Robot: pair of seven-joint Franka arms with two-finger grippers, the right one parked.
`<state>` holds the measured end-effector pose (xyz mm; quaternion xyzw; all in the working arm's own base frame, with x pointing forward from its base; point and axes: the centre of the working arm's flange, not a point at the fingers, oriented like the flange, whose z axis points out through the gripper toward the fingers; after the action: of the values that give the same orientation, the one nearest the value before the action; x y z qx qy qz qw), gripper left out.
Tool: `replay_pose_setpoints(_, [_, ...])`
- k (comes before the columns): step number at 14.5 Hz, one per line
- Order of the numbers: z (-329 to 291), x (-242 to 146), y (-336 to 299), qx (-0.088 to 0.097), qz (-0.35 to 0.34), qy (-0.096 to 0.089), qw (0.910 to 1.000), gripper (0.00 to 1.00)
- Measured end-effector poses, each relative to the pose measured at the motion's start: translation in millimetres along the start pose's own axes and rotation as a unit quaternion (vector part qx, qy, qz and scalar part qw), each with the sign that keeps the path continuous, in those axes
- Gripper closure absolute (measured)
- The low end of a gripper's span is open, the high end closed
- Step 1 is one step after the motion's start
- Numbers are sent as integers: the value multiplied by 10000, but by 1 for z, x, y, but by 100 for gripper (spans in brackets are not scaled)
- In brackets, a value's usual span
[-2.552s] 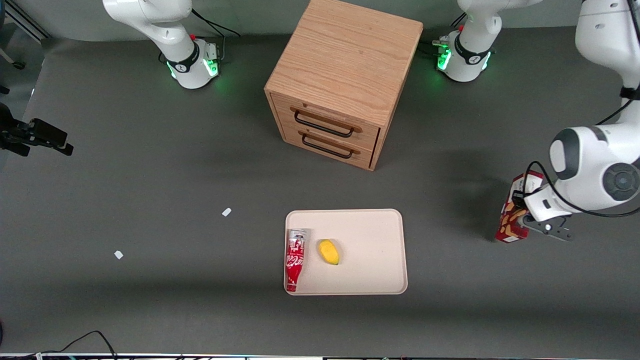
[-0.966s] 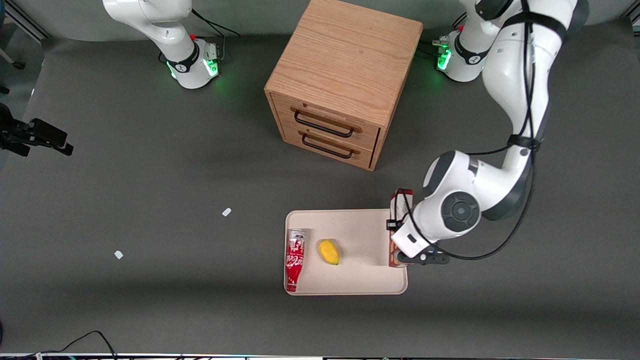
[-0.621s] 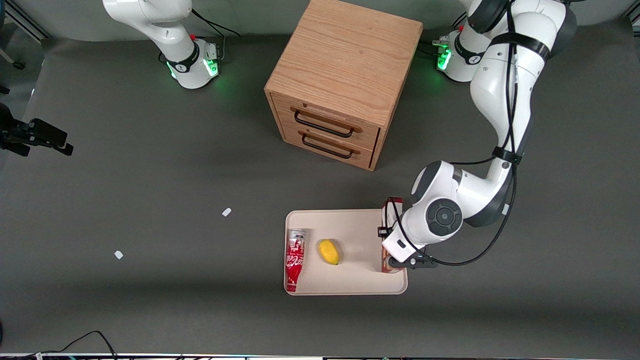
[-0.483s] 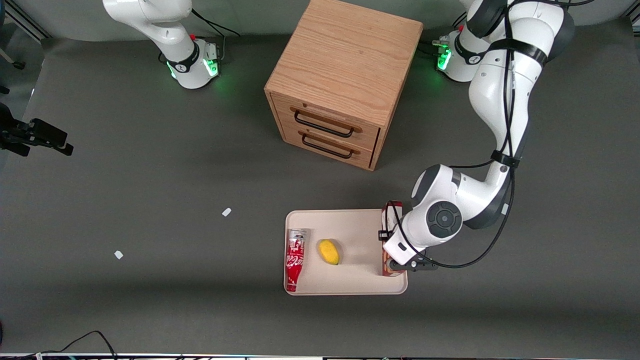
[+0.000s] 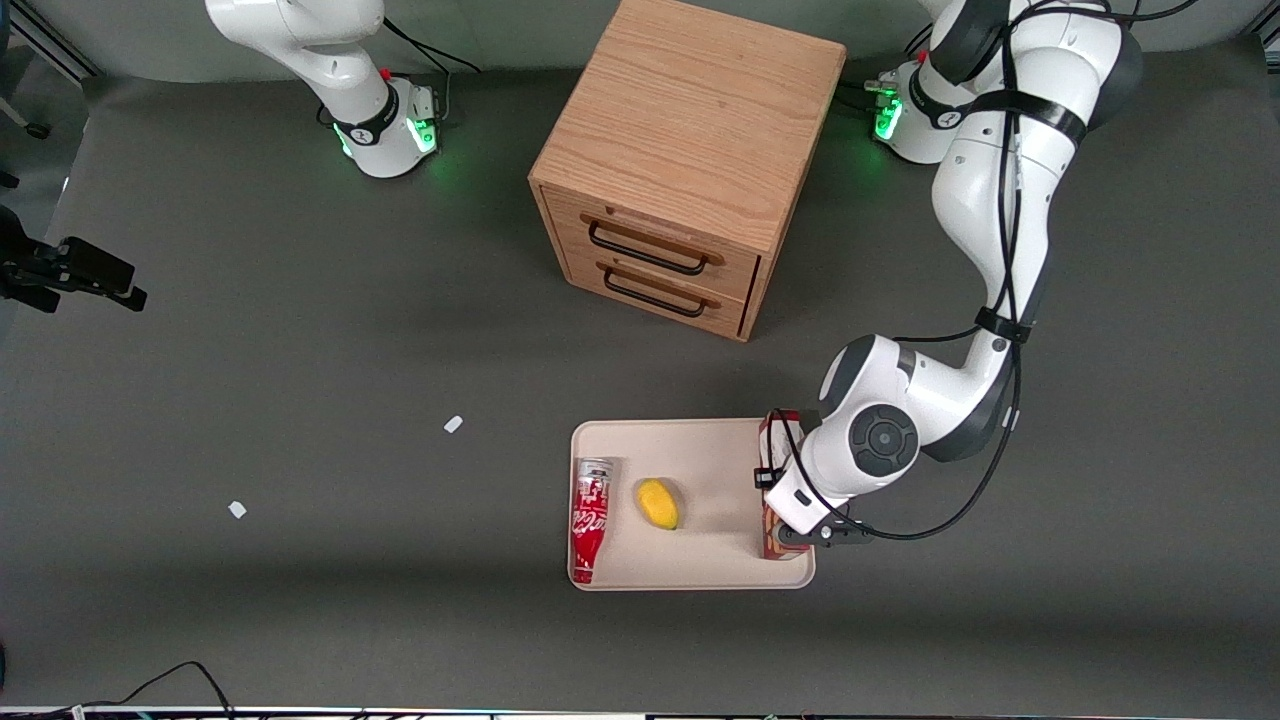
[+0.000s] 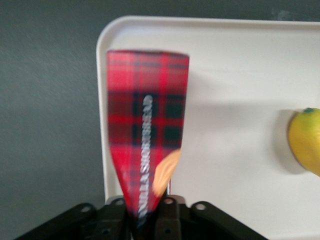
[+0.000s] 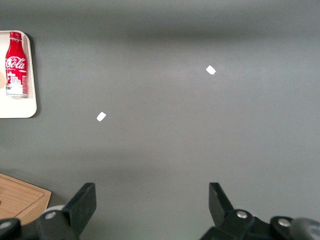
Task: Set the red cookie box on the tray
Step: 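Lower the box onto the tray beside the lemon and open the left gripper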
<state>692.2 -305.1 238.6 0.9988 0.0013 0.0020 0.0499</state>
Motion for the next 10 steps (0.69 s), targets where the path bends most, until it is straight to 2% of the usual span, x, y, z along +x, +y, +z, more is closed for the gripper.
replay_pose_setpoints(2, [2, 2, 1, 35, 58, 140, 9999, 52])
replay_pose_setpoints(7, [3, 3, 2, 20, 41, 190, 9998, 1])
replay_pose_setpoints(10, [0, 4, 2, 4, 18, 231, 9997, 0])
